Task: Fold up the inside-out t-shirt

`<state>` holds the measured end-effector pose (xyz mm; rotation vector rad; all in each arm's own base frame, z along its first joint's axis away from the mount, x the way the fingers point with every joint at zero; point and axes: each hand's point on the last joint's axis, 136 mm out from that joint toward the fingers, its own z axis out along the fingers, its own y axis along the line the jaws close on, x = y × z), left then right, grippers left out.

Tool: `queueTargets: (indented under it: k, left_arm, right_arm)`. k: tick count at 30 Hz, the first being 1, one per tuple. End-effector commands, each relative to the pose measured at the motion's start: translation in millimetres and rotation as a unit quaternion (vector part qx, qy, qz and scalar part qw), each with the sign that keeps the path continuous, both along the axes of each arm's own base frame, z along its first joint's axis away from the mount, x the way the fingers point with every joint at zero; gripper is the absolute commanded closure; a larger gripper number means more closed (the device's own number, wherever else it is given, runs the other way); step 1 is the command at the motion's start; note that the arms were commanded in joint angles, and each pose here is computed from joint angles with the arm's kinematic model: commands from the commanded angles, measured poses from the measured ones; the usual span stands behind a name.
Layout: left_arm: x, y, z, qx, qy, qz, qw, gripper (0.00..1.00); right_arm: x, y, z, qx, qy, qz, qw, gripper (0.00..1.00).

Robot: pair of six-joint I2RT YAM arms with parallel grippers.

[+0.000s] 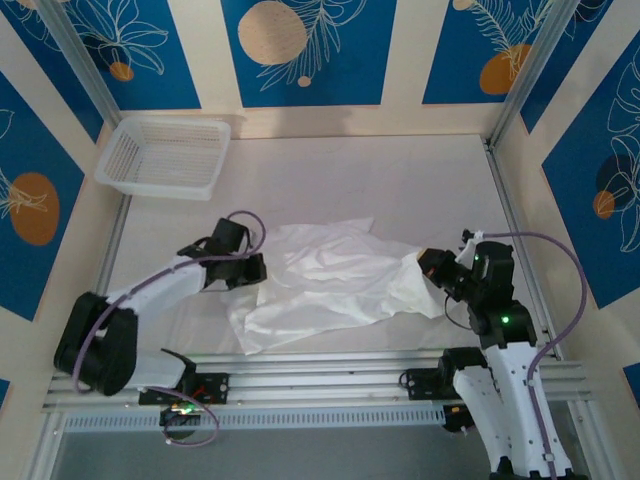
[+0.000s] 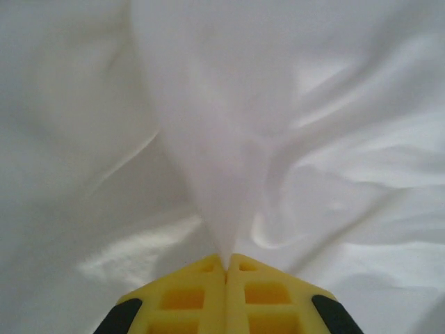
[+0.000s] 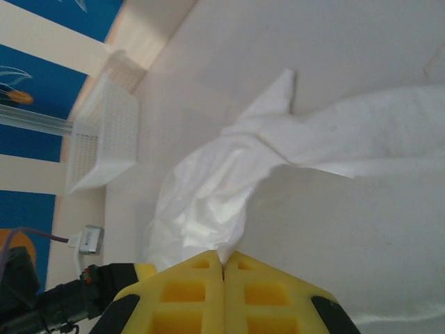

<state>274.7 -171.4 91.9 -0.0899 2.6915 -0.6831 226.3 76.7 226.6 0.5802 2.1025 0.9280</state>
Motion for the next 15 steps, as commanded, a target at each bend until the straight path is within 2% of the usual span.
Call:
queueTargets:
  k: [1,3,6,10,15]
  left_arm:
    - [29.9,11.6,94.0,-0.060,-0.098,0.025,0.993,1.00]
    - [37.2,20.5,128.6,-0.071,-0.129,0.030,0.989,1.00]
    - [39.6,34.1,158.4,-0.059,-0.155,0.036,0.985,1.00]
    - [37.2,47.8,183.9,-0.065,-0.183,0.052,0.980,1.00]
    - [33.5,57.3,201.1,-0.071,-0.204,0.065,0.974,1.00]
  right_arm:
    - [7.5,-5.1,73.2,-0.012,-0.107,-0.011,0.994,1.00]
    - [7.8,-9.3,103.9,-0.026,-0.152,-0.019,0.988,1.00]
    - [2.8,-15.3,141.2,-0.048,-0.208,-0.031,0.976,1.00]
    - [-7.7,-26.4,175.0,-0.076,-0.258,-0.058,0.961,1.00]
    - [-14.4,-37.2,191.6,-0.104,-0.286,-0.084,0.949,1.00]
